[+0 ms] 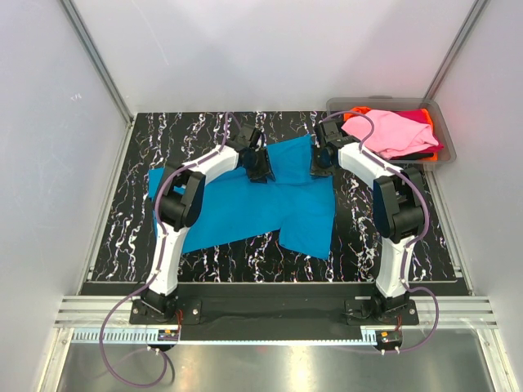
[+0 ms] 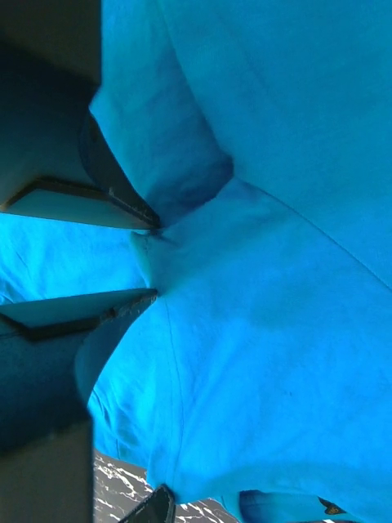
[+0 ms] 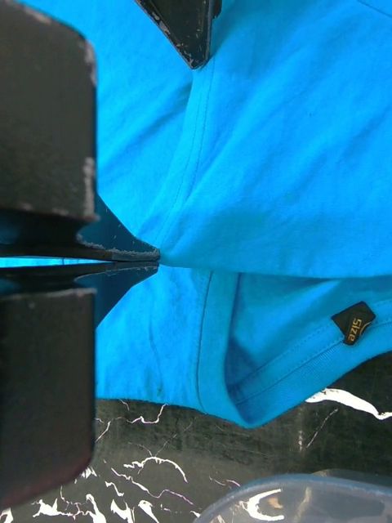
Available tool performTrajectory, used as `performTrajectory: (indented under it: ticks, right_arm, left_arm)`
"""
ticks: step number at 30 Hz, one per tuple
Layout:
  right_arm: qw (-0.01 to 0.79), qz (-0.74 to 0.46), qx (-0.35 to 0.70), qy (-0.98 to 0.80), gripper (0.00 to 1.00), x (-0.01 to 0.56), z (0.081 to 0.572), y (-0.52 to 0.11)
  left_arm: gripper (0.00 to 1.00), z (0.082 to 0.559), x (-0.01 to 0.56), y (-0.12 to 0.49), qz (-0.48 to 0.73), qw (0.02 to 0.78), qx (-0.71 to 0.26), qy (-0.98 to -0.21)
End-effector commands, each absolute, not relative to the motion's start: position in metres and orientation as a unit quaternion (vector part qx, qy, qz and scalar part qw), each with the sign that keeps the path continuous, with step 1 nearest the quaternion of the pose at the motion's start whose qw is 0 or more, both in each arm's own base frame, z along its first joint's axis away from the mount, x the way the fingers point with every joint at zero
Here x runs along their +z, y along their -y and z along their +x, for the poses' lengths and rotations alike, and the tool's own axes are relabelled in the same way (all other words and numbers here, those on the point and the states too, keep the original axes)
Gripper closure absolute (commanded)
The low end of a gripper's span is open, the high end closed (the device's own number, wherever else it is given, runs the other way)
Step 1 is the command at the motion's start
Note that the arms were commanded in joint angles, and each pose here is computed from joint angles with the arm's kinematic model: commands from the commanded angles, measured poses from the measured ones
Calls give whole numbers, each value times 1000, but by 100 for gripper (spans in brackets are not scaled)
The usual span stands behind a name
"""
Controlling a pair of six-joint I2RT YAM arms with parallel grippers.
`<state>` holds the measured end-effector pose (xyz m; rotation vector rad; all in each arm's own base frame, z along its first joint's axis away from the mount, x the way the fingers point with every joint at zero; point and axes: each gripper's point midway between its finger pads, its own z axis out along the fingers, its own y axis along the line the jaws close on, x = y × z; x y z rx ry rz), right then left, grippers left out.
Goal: Fold and stack the t-shirts
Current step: Fold the tshirt
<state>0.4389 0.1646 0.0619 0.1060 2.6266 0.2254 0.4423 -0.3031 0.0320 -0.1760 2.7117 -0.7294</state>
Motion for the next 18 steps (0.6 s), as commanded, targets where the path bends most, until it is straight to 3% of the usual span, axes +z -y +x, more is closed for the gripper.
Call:
performTrajectory:
  ticks: [1, 8, 18]
  right_arm:
    - [265, 26, 94, -959, 100, 77, 442, -171]
    - [271, 21, 83, -959, 100, 79, 446, -167]
    - [296, 9, 59, -953, 100, 95, 451, -155]
  left_arm:
    - [63, 453, 47, 313, -59, 176, -281, -942]
    - [100, 453, 60, 313, -60, 181, -290, -938]
    - [100, 433, 77, 307, -84, 153, -315, -933]
